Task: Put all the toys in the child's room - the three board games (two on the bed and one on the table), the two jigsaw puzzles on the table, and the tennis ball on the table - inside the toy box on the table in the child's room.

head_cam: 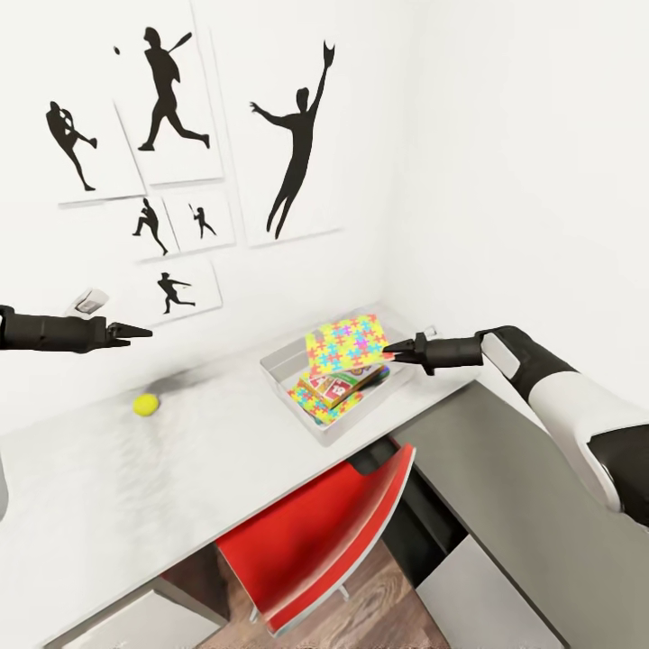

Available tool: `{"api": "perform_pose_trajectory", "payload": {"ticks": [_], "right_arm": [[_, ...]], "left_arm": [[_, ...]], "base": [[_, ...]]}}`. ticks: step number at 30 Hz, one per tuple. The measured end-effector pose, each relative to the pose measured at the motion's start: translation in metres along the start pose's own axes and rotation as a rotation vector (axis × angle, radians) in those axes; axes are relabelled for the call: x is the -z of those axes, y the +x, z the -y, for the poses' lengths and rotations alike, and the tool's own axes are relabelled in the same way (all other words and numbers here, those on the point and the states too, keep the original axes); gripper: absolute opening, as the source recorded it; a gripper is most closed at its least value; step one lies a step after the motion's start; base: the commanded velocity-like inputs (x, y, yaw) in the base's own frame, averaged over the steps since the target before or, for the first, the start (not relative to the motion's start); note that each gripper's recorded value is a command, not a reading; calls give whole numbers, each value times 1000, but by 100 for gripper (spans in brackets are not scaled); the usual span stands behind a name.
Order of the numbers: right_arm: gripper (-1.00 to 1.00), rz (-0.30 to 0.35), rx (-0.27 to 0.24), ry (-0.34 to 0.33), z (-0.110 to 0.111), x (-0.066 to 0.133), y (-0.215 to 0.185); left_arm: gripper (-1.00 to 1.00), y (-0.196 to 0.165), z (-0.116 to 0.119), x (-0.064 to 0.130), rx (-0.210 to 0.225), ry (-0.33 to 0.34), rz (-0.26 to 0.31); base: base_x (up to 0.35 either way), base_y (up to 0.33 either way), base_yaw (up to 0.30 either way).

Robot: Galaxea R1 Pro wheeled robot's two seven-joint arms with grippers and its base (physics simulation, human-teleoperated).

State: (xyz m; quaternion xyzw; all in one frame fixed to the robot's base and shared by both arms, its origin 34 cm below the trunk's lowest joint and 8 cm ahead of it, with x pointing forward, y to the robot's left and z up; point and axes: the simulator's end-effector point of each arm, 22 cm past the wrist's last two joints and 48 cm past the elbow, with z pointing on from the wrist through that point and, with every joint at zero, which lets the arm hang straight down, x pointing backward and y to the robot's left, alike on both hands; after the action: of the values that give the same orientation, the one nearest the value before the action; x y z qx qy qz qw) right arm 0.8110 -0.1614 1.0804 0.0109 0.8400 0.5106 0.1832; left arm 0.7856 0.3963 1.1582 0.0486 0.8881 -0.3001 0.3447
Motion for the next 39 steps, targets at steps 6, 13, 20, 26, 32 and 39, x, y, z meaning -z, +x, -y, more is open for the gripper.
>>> {"api": "perform_pose_trajectory", "payload": {"ticks": [6, 13, 20, 26, 32, 39], "right_arm": [[-100, -7, -7, 3, 6, -4, 2], [-100, -12, -14, 9, 11, -7, 2], [-100, -8, -10, 14, 10, -8, -6], [-100, 4, 10, 33, 6, -6, -21], [-100, 8, 15, 71, 11, -7, -29], [-100, 6, 10, 83, 17, -10, -31]], "left_arm": [[100, 3, -4, -5, 6, 0, -8], [100, 7, -8, -10, 12, -1, -16], [100, 10, -12, -15, 18, -2, -25], [100, 13, -16, -20, 24, -4, -32], [100, 17, -19, -24, 29, -5, -40], [100, 21, -24, -30, 36, -5, -49]], "base": [[0, 0, 0], [0, 0, 0], [0, 0, 0], [0, 0, 0], [0, 0, 0], [0, 0, 0]]}}
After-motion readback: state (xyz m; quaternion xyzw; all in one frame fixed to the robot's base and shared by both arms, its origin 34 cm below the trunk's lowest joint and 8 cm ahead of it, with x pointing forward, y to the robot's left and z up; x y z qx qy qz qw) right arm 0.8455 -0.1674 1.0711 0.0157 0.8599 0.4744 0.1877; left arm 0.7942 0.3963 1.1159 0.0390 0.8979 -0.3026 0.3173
